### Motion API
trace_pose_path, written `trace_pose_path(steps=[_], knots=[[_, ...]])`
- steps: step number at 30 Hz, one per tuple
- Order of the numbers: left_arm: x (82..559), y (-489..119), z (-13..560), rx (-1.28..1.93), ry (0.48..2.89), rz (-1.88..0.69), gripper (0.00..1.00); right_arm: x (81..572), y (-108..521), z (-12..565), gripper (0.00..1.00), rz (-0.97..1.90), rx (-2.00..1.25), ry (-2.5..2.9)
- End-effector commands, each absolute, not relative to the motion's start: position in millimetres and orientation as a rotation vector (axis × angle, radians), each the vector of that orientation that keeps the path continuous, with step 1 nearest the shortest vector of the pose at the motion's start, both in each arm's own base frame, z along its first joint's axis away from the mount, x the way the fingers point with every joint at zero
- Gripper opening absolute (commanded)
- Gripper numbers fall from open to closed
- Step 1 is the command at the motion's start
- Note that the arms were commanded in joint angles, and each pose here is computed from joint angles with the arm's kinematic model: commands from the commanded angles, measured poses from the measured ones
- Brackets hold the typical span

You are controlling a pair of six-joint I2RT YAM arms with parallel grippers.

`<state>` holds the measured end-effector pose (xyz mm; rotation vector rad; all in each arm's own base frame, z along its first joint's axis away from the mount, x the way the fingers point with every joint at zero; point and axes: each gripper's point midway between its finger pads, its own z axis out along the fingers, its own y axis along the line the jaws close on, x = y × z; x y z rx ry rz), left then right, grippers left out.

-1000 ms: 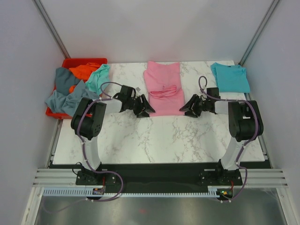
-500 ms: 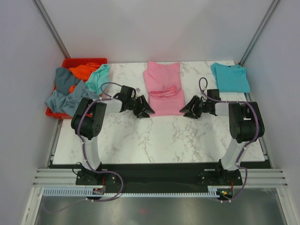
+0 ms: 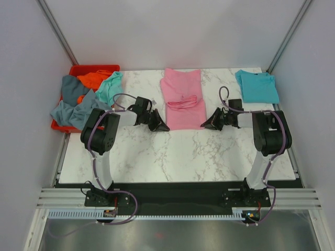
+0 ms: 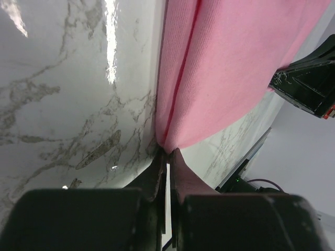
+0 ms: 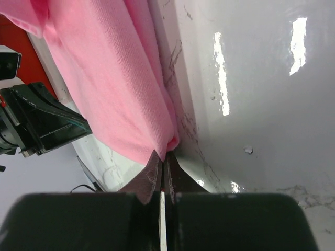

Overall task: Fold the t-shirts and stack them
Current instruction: Fold the tshirt

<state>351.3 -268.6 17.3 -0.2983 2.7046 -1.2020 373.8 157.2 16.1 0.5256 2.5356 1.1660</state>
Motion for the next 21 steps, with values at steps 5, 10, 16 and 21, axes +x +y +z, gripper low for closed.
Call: trace_pose_path(steps=[5, 10, 16, 21], knots=[[354.2, -273.3, 45.9, -0.180, 2.633, -1.208, 0.02, 385.7, 159.2, 48.1, 0.00, 1.179, 0.431, 2.442], [360.2, -280.8, 108.2, -0.058, 2.477, -1.282, 0.02, 392.0, 163.0, 99.8, 0.00, 1.217, 0.358, 2.334], [339.5, -287.0, 156.3, 0.069, 2.380, -1.300, 0.02, 381.0, 164.1, 137.6, 0.00, 1.240, 0.328, 2.275], [312.4, -292.1, 167.9, 0.155, 2.358, -1.305, 0.02, 364.3, 162.6, 151.6, 0.00, 1.234, 0.304, 2.253]])
